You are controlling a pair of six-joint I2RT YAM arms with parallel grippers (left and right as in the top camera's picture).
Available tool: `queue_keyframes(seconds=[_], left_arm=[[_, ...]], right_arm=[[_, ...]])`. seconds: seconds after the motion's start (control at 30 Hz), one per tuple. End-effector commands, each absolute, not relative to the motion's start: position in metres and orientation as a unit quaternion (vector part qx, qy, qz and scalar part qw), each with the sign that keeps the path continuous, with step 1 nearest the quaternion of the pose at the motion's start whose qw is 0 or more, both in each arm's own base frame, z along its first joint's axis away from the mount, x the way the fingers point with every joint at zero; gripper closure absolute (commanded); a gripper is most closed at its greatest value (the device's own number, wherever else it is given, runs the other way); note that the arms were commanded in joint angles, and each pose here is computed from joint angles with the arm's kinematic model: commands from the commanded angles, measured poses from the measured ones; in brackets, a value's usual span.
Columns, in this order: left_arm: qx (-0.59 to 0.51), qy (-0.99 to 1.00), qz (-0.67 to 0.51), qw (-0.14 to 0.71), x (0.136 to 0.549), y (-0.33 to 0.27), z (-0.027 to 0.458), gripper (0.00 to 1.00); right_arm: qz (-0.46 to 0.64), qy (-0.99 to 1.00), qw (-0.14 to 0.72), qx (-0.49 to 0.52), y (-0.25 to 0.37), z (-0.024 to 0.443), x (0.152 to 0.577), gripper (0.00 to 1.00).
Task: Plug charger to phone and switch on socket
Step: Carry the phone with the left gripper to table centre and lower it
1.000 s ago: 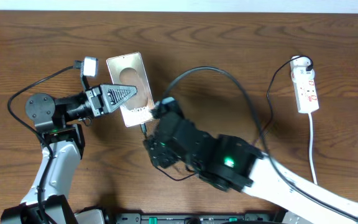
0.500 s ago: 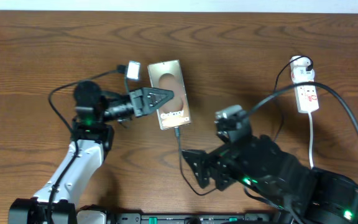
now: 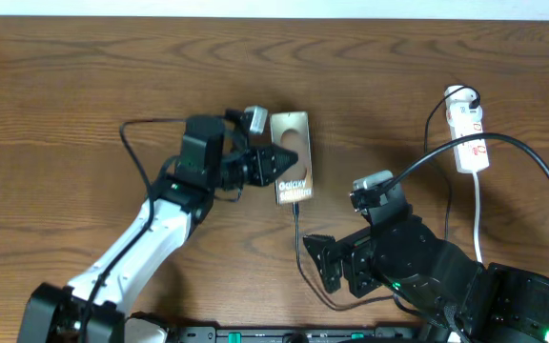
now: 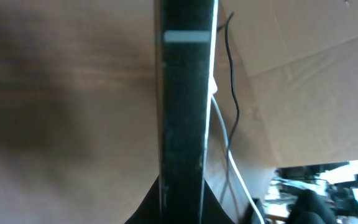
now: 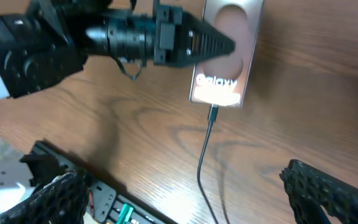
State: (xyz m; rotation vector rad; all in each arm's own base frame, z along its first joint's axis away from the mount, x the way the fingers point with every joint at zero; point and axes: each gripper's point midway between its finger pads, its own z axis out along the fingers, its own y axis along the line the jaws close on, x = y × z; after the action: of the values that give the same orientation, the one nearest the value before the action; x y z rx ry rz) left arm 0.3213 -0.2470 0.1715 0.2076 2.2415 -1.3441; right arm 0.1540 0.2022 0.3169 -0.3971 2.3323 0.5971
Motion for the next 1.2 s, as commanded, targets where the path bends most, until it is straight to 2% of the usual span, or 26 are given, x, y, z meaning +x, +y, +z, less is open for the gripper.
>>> queue_keyframes(seconds=[0.0,0.23,0.47,0.73,1.17], left_arm=[[0.105,0.824,-0.487,0.271,0.338,-0.254,0.17,0.93],[0.128,0.824,-0.516,0.196,0.338,-0.271,0.131,0.93],[0.136,0.838,-0.498,0.177,0.339,-0.27,0.096,0.93],[0.116,0.853,-0.49,0.137,0.337,-0.269,0.059,0.93],[0.083,0.855,-0.492,0.142,0.352,-0.244,0.057,0.93]], right_arm=[[0.22,0.899,0.356,-0.132,0.195,0.32,0.159,0.01],[0.18,0.908,0.363,-0.109,0.18,0.314,0.165,0.01],[0.155,0.917,0.36,-0.07,0.166,0.307,0.168,0.01],[0.135,0.922,0.355,-0.073,0.165,0.3,0.17,0.01],[0.075,0.93,0.351,-0.076,0.174,0.282,0.186,0.01]])
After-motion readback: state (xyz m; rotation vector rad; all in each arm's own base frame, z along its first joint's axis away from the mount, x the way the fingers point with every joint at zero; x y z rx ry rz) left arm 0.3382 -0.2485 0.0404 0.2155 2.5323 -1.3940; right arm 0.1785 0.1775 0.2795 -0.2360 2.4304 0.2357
